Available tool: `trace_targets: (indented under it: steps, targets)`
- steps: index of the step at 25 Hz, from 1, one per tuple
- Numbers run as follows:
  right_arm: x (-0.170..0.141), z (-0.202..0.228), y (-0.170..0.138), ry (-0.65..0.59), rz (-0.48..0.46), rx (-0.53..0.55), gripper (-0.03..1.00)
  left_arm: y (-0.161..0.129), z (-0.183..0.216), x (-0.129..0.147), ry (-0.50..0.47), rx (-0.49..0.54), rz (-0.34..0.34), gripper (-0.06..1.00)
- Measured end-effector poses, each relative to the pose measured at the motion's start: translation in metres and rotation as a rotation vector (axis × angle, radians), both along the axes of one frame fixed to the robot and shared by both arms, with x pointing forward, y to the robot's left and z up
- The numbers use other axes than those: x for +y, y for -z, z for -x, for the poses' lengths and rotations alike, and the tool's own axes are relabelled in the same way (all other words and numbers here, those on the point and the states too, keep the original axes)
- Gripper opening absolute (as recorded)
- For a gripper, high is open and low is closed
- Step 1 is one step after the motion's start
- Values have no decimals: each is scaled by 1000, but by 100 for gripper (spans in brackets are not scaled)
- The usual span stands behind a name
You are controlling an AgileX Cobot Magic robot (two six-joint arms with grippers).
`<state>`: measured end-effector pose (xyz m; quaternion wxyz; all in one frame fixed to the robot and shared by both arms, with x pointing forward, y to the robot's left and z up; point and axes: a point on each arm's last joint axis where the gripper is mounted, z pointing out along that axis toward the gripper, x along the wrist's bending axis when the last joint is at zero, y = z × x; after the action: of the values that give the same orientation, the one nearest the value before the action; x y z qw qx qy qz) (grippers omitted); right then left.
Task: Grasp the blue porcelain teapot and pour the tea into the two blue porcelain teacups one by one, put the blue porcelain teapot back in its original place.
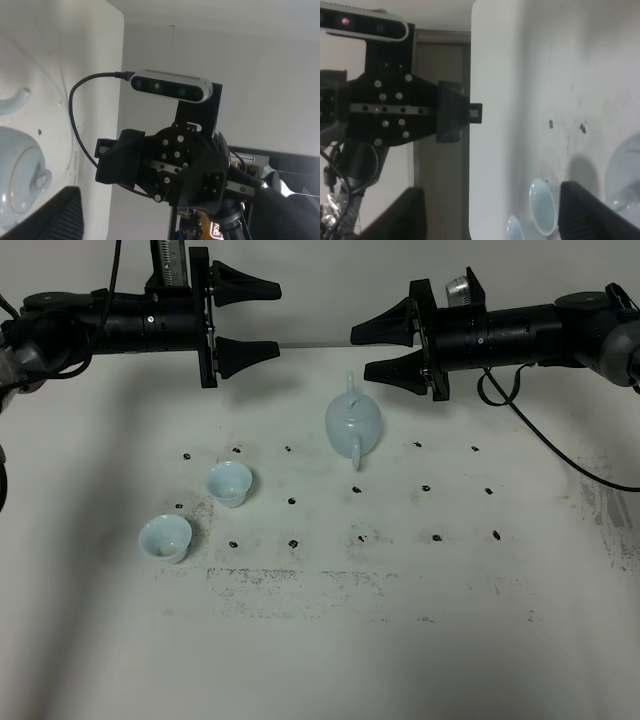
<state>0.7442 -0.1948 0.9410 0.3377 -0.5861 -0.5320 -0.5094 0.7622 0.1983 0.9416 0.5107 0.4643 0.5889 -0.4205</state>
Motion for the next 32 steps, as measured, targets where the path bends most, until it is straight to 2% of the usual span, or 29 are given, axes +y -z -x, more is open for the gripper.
trace_targets:
  steps: [20, 22, 25, 29, 32]
  targets:
    - [0, 1, 1, -12, 21, -12, 54, -1, 0, 1, -1, 4, -1, 67]
    - [0, 1, 3, -18, 36, -15, 54, -8, 0, 4, -7, -8, -4, 67]
    - [-2, 1, 4, -23, 56, -17, 54, -34, 3, 14, -19, -43, -25, 67]
    - [-11, 2, 6, -28, 95, -22, 54, -90, 17, 29, -24, -141, -148, 67]
    - [-25, 2, -2, -25, 148, -46, 54, -127, 33, 41, -34, -196, -323, 67]
